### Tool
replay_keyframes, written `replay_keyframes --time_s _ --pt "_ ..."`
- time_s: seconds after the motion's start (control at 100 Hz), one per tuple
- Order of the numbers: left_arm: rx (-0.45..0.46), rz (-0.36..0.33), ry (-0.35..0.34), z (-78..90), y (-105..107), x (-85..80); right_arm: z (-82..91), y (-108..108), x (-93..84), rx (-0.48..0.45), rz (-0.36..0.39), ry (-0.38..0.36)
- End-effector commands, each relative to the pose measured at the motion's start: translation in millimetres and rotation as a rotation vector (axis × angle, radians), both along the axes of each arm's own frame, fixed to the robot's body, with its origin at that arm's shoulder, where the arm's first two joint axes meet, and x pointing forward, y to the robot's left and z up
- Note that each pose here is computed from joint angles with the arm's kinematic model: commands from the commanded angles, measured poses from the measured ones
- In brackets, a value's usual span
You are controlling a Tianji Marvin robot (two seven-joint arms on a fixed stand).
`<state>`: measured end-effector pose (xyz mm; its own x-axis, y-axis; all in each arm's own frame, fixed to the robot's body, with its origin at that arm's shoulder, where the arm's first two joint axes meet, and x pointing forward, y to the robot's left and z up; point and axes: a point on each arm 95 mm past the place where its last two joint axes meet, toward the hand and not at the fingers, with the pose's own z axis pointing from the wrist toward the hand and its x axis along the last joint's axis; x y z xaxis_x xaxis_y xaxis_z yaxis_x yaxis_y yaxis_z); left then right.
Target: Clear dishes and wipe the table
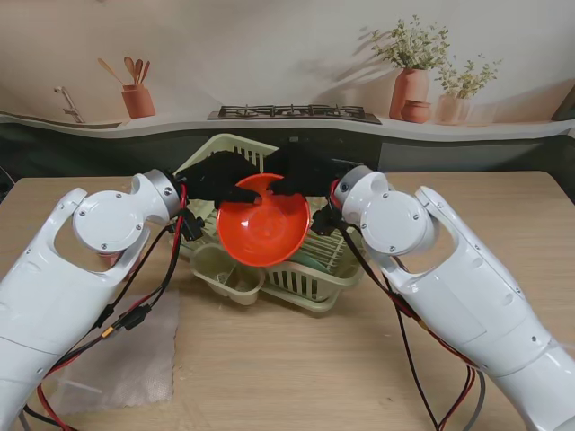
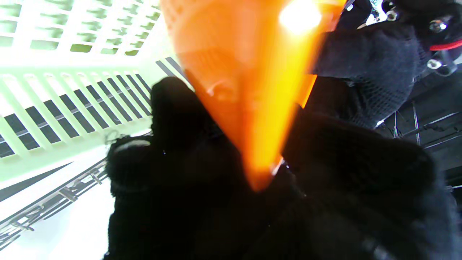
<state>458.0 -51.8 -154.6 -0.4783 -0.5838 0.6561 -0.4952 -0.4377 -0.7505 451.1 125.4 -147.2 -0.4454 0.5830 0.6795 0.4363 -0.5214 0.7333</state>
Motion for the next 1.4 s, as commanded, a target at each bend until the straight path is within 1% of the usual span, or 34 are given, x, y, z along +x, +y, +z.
replay_keyframes --time_s 0.0,0.06,0.13,0.35,0.48,0.74,0.98,1.19,1.39 --pt "-0.007 -0.005 -0.001 5.5 -1.8 5.4 -1.2 3.3 -6.9 0.002 0.040 0.016" --pt "-0.013 -0.003 0.001 5.7 -2.4 8.5 -2.2 0.6 -6.9 -0.006 0.048 0.020" --pt "-0.017 -0.005 0.005 5.6 -2.7 12.0 -3.0 -2.1 -6.2 -0.015 0.050 0.004" --pt "-0.021 -0.010 -0.001 3.6 -8.3 20.4 -3.7 -11.4 -5.0 -0.017 0.035 -0.021" --pt "-0.008 -0.028 -0.009 3.5 -12.1 24.1 -4.2 -20.5 -5.3 -0.019 0.031 -0.039" --pt "0.009 -0.050 -0.026 5.6 -16.7 29.8 -8.7 -38.1 -7.5 -0.018 0.020 -0.048" --pt "0.003 -0.049 -0.038 14.3 -15.5 37.9 -8.6 -55.5 -13.5 -0.011 0.015 -0.029" --pt "-0.004 -0.045 -0.050 22.8 -13.4 44.6 -5.5 -73.0 -20.7 -0.004 0.005 -0.066" --pt "-0.008 -0.040 -0.071 32.7 -10.8 54.9 -14.0 -94.3 -28.7 -0.007 -0.020 -0.078"
